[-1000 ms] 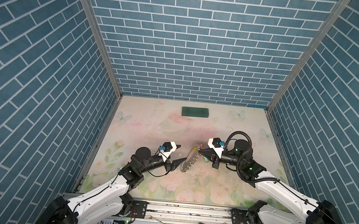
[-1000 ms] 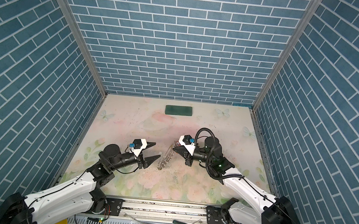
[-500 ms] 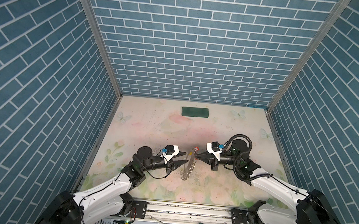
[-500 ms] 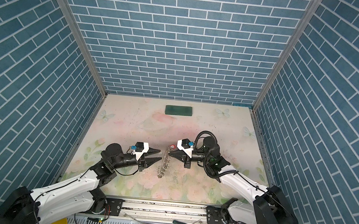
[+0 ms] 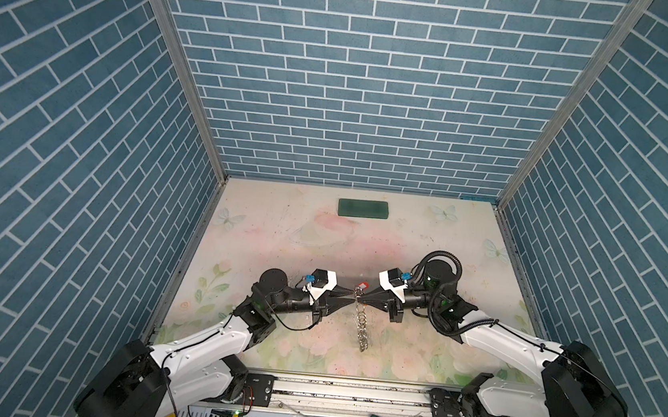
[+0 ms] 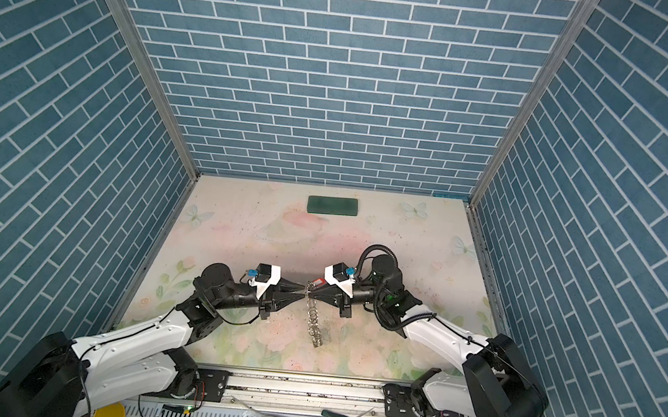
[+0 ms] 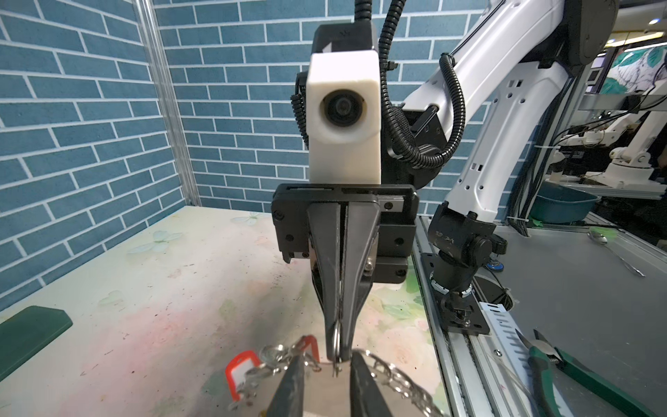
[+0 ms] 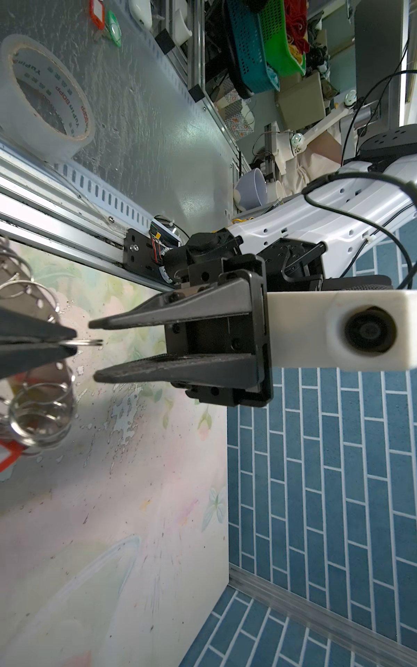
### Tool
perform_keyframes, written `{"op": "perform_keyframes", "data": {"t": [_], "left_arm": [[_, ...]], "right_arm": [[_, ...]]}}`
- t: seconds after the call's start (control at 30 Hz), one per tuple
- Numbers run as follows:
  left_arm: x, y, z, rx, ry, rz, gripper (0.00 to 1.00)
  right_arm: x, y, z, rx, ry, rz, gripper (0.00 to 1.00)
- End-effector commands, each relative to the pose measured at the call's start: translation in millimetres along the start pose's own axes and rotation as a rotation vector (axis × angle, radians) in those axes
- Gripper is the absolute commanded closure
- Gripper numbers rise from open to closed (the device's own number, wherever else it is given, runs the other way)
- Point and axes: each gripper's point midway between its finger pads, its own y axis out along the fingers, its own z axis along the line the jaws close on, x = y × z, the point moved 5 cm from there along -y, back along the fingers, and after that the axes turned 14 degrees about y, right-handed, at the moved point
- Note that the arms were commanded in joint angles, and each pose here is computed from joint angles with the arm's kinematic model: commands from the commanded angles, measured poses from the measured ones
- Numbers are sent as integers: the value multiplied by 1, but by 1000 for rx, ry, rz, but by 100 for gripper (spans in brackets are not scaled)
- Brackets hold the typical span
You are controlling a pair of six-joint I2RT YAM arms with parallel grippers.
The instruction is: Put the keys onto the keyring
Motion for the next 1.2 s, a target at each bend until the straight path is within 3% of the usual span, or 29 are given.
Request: {"op": "perform_keyframes", "data": {"t": [0.0,0.43,0.7,0.8,0.9,1.03,1.17], "left_arm": [[13,2,2,-31,21,-43,79],[8,5,-2,-74,-4,-19,84],[12,6,0,-69,-4,-14,100],[11,6,3,-51,-11,33,100],[11,7,9,-37,9,112,100],[16,13,19,-80,3,250,100],[18,21,23,-149,-10,348,100]], "right_arm": [[14,3,5,45,-74,-31,100],[17,3,7,37,-82,-52,100],[16,3,5,24,-70,-41,100],[11,-1,4,-37,-69,2,100],[1,-8,0,-148,-80,84,92],[-8,-21,-9,-306,-110,191,89],[-2,-26,-5,-341,-136,195,86]]}}
